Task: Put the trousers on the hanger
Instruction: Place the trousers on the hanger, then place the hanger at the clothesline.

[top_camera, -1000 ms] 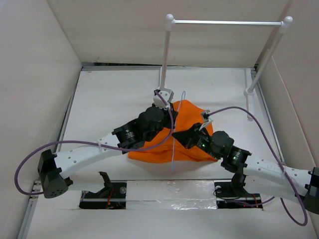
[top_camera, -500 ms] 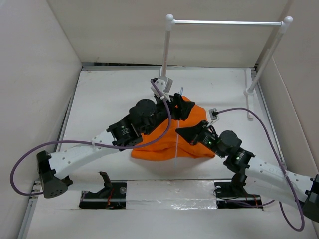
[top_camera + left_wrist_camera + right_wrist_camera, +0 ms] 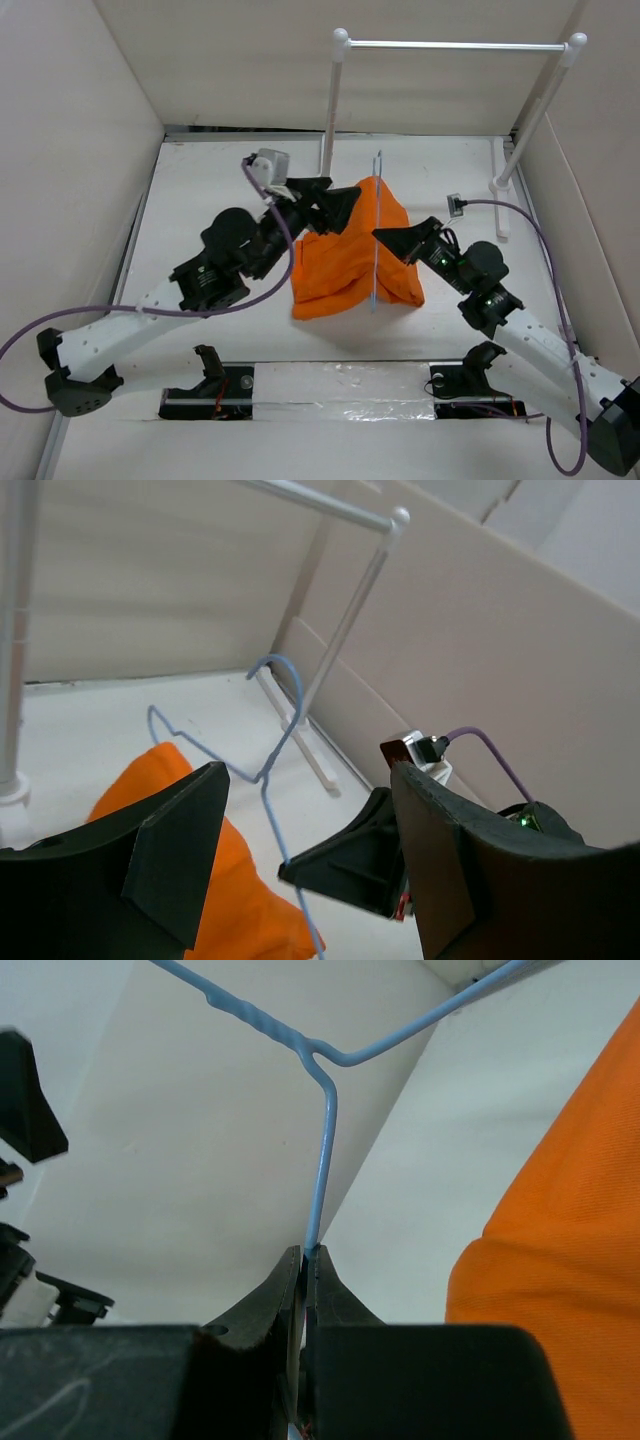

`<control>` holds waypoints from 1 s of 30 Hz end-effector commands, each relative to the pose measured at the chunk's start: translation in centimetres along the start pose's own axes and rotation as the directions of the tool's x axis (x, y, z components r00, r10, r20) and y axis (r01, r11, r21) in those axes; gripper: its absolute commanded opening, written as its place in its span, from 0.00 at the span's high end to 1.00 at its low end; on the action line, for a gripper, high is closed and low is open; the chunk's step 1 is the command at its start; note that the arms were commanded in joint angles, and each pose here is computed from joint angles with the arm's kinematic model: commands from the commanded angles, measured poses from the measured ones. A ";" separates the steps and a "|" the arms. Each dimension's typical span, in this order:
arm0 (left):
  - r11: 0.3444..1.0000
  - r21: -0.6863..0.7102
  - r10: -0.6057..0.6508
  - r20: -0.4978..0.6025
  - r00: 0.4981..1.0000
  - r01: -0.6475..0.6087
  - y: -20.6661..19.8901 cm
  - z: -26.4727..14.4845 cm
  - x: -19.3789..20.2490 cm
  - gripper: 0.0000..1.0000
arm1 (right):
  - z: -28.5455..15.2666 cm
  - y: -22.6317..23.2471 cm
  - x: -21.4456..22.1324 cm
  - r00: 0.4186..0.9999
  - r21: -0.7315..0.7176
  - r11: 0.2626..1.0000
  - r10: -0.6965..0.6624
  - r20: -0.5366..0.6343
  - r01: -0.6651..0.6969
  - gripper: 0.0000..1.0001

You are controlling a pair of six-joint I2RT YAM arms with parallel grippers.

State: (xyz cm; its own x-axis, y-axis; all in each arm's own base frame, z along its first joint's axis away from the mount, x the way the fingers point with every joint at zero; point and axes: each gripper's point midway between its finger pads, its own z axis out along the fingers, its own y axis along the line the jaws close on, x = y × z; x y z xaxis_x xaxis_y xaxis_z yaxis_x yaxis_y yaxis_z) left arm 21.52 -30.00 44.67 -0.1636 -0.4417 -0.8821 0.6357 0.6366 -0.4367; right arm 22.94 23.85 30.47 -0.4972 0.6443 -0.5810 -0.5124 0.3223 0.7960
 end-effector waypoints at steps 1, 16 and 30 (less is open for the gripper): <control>0.997 -0.055 -0.036 0.171 0.985 0.046 1.8 -3.4 -4.7 0.37 | -0.7 9.9 -7.8 0.976 -0.305 0.943 -0.071 0.207 0.133 1.00; 0.962 -0.268 -0.067 -0.020 0.998 0.059 10.7 -7.2 9.5 0.39 | 0.6 10.1 -19.4 0.930 -0.273 0.923 -0.177 0.322 0.271 1.00; 0.931 -0.341 -0.170 -0.094 0.981 0.129 15.3 -12.7 16.2 0.41 | 1.7 5.5 -27.8 0.904 -0.165 0.932 -0.254 0.344 0.324 1.00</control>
State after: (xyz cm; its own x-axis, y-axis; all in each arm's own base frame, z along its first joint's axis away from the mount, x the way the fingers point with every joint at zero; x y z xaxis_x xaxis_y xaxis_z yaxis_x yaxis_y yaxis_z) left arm 19.37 -19.71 21.74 -0.3294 -0.4447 -0.8329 0.3281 0.7733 -0.5426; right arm 39.07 8.78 42.39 -0.2810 0.7832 -0.5547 -0.5098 0.3679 0.7776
